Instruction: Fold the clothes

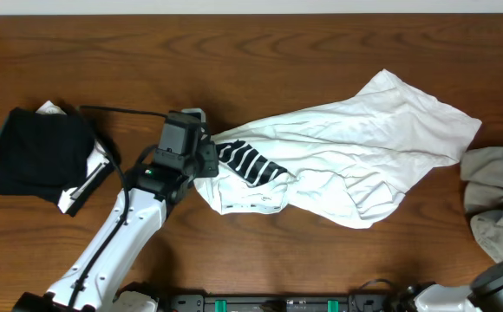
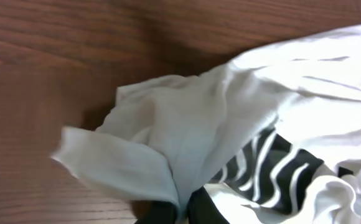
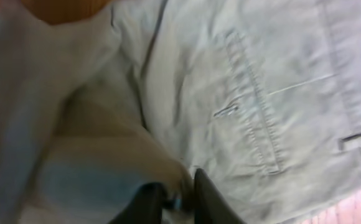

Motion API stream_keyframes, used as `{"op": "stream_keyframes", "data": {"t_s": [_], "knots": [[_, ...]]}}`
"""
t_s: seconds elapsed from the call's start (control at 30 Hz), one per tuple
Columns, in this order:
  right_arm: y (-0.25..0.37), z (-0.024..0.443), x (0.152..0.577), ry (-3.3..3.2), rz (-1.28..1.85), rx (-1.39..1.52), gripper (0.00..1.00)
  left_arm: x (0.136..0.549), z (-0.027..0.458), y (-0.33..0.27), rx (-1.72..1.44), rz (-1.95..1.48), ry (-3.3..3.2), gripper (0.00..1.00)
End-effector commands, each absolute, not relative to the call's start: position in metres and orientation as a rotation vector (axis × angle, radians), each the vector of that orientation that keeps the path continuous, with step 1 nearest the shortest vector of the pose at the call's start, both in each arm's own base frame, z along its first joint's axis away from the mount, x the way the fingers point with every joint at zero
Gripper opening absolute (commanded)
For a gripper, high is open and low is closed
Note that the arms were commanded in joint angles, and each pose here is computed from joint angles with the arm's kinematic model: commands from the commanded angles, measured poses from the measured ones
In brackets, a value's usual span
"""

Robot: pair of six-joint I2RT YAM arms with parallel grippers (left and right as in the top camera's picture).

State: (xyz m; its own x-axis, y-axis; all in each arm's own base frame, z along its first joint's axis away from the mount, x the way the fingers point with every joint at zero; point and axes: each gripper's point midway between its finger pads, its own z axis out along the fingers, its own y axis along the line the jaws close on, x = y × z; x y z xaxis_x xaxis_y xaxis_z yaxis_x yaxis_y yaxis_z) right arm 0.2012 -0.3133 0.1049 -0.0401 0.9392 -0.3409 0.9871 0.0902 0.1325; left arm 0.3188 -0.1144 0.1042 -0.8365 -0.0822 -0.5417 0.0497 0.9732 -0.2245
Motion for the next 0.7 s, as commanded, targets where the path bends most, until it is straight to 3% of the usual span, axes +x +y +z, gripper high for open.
{"op": "stream_keyframes", "data": {"t_s": [0.0, 0.13, 0.5, 0.57, 0.67], "knots": [[-0.300, 0.095, 0.223, 2.099, -0.055, 1.840, 0.24, 0.316, 0.108, -0.129, 0.021, -0.354, 2.542, 0.14], [-0.289, 0.110, 0.253, 2.142, 0.039, 1.659, 0.32, 0.313, 0.108, -0.134, 0.045, -0.360, 2.547, 0.24], [-0.214, 0.188, 0.332, 2.285, 0.054, 0.992, 0.36, 0.306, 0.103, -0.132, 0.046, -0.347, 2.582, 0.32], [-0.195, 0.183, 0.344, 2.350, 0.056, 0.861, 0.31, 0.305, 0.102, -0.131, 0.046, -0.344, 2.590, 0.32], [-0.171, 0.164, 0.356, 2.455, 0.078, 0.732, 0.09, 0.303, 0.100, -0.131, 0.046, -0.340, 2.600, 0.33]]}}
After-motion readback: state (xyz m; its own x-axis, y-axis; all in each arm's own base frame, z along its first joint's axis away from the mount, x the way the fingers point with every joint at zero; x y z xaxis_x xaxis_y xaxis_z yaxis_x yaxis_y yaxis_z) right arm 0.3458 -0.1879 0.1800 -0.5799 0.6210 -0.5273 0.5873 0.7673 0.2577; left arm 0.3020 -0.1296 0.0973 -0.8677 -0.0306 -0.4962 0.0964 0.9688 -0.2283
